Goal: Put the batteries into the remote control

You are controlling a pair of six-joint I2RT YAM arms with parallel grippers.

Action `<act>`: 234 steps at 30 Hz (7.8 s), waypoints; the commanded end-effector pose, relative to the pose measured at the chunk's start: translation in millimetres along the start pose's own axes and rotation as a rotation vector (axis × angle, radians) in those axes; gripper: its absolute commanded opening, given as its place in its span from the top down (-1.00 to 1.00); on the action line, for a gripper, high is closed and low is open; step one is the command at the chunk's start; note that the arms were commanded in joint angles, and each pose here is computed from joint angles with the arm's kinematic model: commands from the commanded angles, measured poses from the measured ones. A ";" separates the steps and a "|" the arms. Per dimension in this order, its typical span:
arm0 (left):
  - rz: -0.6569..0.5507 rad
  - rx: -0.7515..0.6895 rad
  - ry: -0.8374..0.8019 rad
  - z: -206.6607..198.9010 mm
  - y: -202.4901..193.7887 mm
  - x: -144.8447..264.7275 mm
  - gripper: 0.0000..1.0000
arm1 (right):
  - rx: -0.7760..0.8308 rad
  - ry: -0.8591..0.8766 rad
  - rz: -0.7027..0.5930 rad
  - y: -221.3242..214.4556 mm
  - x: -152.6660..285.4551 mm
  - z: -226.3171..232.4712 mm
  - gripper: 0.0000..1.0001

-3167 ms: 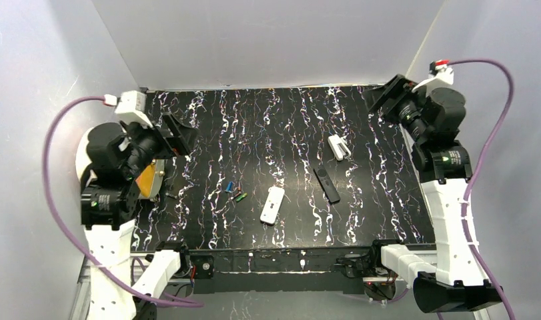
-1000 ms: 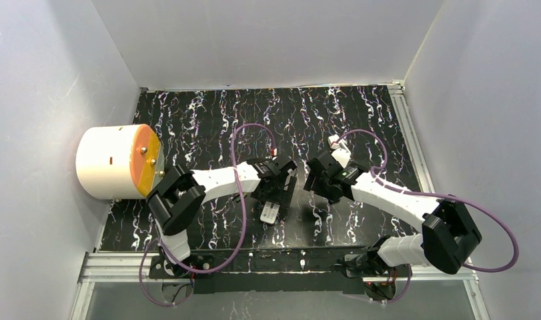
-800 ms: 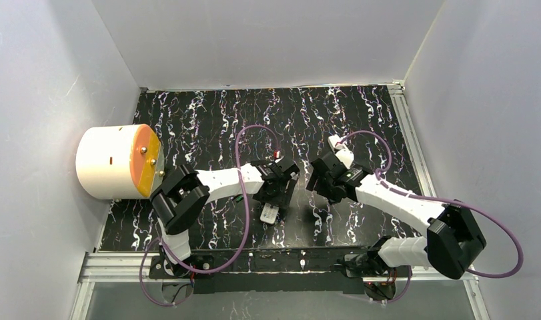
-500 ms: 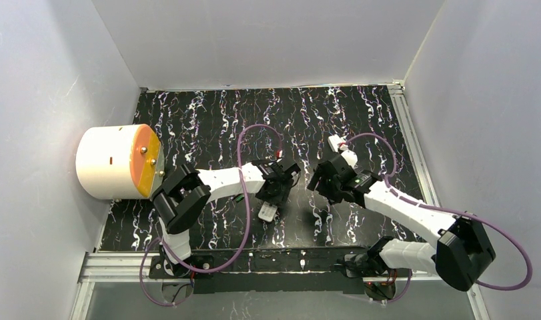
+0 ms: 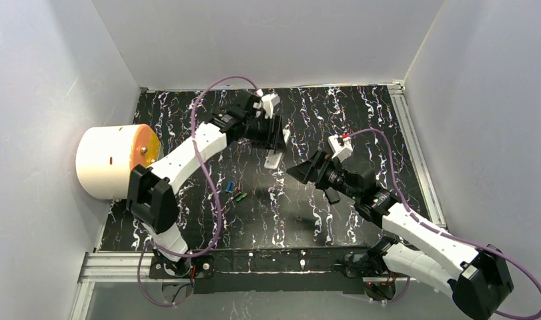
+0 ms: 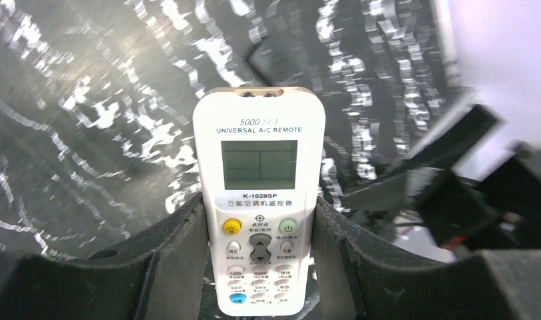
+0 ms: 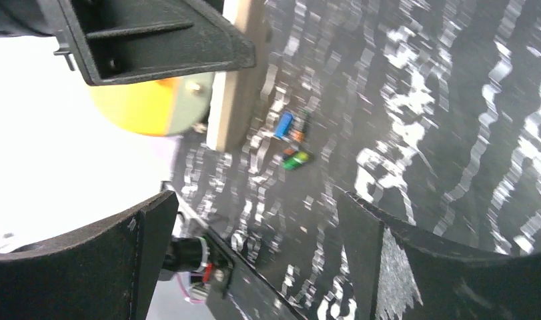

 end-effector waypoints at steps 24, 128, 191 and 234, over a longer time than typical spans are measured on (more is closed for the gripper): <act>-0.213 0.064 -0.788 -146.2 49.1 168.4 0.62 | -0.052 0.735 -0.120 63.5 30.6 164.3 -0.52; -0.007 0.488 -0.145 71.5 -123.7 -11.9 1.00 | -0.272 0.035 0.295 -46.0 -78.3 -27.8 0.09; 0.095 0.559 -0.118 78.5 -142.9 -23.2 1.00 | -0.382 0.054 0.419 -82.4 -107.0 -44.3 -0.22; 0.171 0.402 0.321 109.5 -139.7 -13.1 1.00 | -0.279 -0.273 0.166 -20.5 -65.6 -120.4 -0.24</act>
Point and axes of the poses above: each gripper's point midway between its finger pads, its own x axis back along the fingers, its own z axis along the line the jaws close on, y = z × x, the point moved 2 cm from there along x, back along the fingers, and after that the axes turned 1 degree about -x, right-handed, at the moved point
